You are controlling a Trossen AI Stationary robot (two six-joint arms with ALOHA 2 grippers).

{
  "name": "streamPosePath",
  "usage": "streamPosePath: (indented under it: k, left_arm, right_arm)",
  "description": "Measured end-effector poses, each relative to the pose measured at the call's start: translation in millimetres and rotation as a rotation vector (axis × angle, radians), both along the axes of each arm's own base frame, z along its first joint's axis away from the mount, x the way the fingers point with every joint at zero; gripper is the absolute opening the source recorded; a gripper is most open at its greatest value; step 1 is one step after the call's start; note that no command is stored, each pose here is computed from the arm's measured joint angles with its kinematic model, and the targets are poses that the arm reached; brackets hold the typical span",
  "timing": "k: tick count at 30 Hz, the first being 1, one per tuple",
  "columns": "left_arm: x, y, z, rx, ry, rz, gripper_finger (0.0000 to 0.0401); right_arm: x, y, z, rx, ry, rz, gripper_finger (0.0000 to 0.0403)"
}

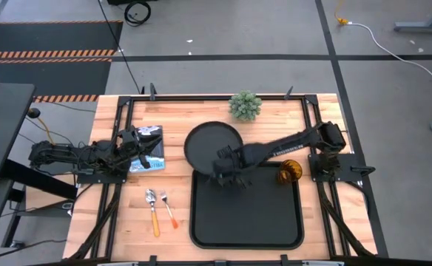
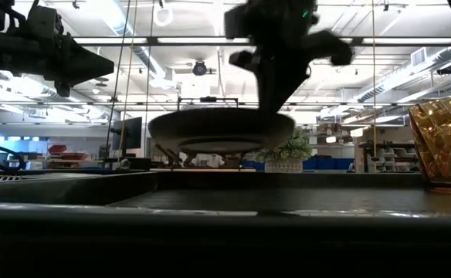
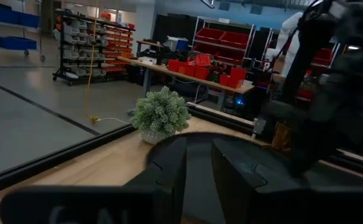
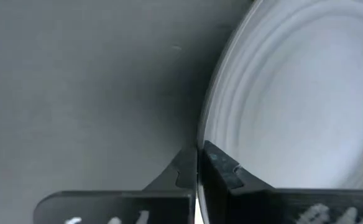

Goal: Pick and place plate/cup/fork/spoon on tray
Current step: Put the black plate on the black tray to the bottom of the orange cup

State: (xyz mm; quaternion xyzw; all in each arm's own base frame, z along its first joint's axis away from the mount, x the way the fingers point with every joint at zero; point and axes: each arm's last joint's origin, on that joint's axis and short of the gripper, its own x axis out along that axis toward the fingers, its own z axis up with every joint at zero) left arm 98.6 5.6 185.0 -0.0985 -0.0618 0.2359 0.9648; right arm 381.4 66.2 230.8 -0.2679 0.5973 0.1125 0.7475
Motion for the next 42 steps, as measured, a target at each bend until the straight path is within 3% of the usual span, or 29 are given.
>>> streamPosePath:
  k: [11,22,28,35,42]
  left_arm:
    - [-0.1,0.0,0.6,-0.001,-0.007,0.0,0.0082]
    - [-0.3,0.0,2.7,-0.003,-0.029,0.0,0.0082]
    - [-0.3,0.0,2.7,-0.002,-0.029,-0.001,0.0082]
    - [-0.2,0.0,2.7,-0.001,-0.029,-0.002,0.0082]
    - [-0.2,-0.1,2.7,0.0,-0.028,-0.003,0.0082]
  right_arm:
    - [-31.7,83.1,1.3,0.066,0.024,-0.121,0.0012]
    - [-75.9,157.6,0.7,0.177,0.087,-0.065,0.0013]
    - [-106.4,185.8,-12.1,0.183,0.152,-0.019,0.0013]
    - [-142.8,210.7,-32.9,0.184,0.173,-0.134,0.0013]
    - [-157.2,226.1,-38.9,0.232,0.143,-0.159,0.0018]
